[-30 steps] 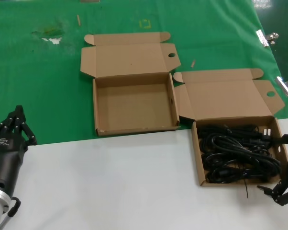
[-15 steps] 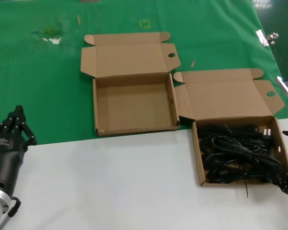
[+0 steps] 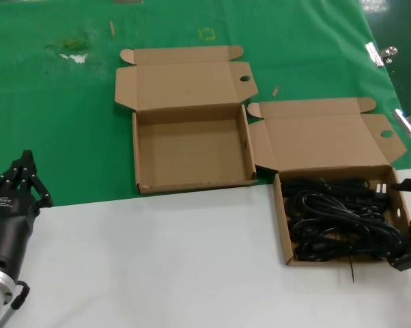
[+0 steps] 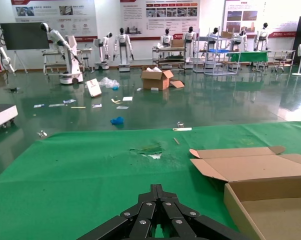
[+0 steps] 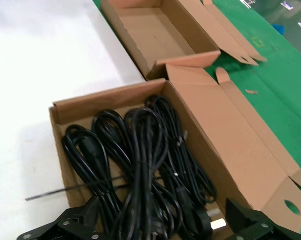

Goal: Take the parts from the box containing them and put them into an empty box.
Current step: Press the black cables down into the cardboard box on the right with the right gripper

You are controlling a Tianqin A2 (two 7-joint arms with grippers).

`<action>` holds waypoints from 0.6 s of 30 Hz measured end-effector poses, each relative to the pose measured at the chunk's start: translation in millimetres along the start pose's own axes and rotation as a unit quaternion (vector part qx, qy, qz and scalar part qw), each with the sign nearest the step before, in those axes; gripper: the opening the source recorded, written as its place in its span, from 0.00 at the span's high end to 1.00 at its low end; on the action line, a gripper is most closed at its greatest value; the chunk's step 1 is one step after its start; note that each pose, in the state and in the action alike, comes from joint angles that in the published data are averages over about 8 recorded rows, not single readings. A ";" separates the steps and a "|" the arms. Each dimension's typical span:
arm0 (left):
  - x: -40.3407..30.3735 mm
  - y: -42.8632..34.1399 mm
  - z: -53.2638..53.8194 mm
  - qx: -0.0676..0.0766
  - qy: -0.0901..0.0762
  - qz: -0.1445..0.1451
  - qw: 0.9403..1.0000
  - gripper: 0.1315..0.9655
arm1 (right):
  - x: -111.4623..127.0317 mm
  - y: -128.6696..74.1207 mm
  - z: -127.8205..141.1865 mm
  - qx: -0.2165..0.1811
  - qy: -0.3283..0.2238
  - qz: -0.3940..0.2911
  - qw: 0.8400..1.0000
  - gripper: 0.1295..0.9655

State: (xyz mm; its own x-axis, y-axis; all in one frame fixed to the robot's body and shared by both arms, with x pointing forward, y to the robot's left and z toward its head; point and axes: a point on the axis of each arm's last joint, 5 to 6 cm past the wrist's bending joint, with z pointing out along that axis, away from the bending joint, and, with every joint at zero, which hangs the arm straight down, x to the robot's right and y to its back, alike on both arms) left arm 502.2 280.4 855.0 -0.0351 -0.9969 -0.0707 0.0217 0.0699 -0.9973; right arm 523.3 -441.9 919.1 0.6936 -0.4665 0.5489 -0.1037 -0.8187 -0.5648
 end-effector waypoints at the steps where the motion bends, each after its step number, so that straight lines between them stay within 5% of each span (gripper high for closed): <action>1: 0.0 0.0 0.0 0.000 0.000 0.000 1.000 0.99 | -1.0 -1.1 0.3 0.001 -0.001 -0.001 1.000 0.09; 18: 0.0 0.0 0.0 0.000 0.000 0.000 1.000 0.99 | -1.5 1.7 7.2 -0.005 0.003 -0.016 1.000 0.37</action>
State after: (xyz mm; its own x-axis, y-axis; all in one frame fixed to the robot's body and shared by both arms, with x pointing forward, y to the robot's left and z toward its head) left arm 502.2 280.4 855.0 -0.0351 -0.9969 -0.0707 0.0218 0.0700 -0.9973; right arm 527.2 -440.2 912.9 0.6924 -0.4417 0.5705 -0.0888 -0.8369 -0.5402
